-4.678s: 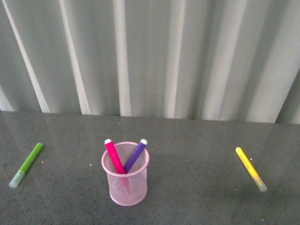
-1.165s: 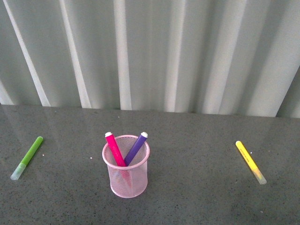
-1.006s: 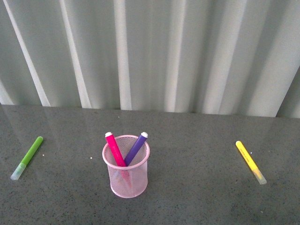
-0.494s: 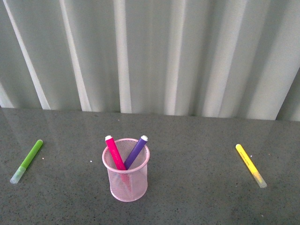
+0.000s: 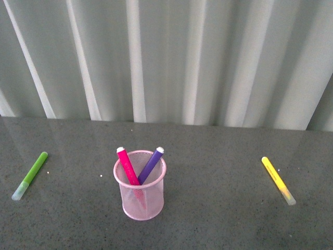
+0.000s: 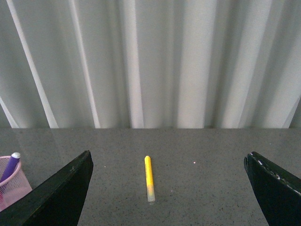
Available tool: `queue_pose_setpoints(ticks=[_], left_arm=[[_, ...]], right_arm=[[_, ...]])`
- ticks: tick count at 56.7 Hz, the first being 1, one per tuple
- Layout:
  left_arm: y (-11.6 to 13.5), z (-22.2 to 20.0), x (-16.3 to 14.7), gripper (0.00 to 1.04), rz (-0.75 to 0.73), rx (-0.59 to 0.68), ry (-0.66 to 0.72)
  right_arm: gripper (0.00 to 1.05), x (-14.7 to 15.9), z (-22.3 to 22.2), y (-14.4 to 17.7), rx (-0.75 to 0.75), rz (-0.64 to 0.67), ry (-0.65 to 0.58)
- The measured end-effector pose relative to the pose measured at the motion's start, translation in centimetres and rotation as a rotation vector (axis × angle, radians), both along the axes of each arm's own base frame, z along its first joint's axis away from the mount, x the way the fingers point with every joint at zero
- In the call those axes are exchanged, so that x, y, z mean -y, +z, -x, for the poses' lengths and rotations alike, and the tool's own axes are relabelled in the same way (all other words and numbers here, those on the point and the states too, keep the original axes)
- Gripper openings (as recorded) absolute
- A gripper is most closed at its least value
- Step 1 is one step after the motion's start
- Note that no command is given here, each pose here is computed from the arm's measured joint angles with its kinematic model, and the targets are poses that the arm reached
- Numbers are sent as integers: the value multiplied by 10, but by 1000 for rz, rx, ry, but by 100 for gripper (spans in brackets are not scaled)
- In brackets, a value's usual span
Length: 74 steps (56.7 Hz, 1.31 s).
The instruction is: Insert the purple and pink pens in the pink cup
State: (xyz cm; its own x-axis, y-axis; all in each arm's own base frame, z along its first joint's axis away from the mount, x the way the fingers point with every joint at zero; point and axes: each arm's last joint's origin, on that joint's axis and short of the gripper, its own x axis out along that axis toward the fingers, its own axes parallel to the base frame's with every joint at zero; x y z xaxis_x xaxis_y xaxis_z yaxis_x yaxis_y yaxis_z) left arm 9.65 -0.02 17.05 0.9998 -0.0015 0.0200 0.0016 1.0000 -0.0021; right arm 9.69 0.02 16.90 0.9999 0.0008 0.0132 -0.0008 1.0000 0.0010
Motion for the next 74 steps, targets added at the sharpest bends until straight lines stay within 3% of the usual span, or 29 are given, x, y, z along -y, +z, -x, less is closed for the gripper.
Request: queue_pose_setpoints(ticks=[74], left_arm=[[0, 0, 0, 98, 0, 0, 0]], right_arm=[[98, 0, 0, 0, 0, 0, 0]])
